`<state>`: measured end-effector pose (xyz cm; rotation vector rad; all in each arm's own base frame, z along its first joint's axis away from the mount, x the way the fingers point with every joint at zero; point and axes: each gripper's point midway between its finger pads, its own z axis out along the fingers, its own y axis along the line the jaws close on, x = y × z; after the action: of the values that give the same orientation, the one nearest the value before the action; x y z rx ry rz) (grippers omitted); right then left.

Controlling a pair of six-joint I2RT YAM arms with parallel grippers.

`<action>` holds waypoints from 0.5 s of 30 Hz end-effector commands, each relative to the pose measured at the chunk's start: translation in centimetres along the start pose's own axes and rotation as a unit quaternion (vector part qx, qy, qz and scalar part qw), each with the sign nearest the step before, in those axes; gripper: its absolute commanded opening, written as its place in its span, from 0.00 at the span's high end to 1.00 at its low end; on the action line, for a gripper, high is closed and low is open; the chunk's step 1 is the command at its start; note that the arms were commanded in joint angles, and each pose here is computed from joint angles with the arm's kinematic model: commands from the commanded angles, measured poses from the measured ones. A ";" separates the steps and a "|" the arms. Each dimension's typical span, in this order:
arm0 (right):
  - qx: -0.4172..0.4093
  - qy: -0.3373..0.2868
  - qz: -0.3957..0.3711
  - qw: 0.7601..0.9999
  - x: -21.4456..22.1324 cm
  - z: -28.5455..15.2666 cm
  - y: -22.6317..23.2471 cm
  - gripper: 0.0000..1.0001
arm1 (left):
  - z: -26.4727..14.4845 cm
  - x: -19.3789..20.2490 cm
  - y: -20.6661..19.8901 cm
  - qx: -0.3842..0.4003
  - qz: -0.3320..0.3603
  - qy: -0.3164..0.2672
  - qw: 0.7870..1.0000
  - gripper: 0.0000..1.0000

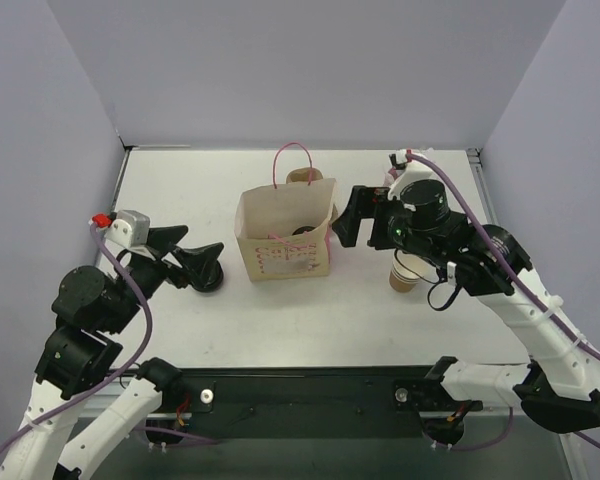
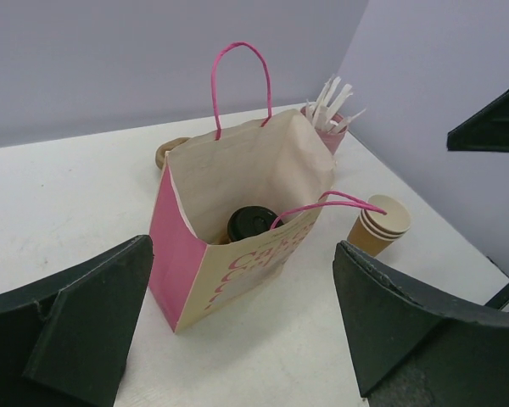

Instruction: Pack the takeout coffee

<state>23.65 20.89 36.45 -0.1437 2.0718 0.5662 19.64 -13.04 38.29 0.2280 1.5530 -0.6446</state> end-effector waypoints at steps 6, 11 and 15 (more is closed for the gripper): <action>-0.008 -0.044 0.052 0.998 1.3 -1.1 -1.1 0.00 | 0.6 -0.4 -1.5 0.035 -0.043 -0.014 0.998 0.03; -0.016 -0.072 0.055 0.996 1.4 -1.7 -1.7 0.00 | 1.5 -0.3 -1.7 0.039 -0.051 -0.003 0.998 0.03; -0.015 -0.078 0.049 0.996 1.4 -2.1 -2.0 0.00 | 1.8 -0.1 -1.7 0.039 -0.054 0.001 0.998 0.03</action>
<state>21.24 18.31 33.96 -0.0447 2.0070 0.6291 20.41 -14.87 37.13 0.2013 1.6093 -0.7464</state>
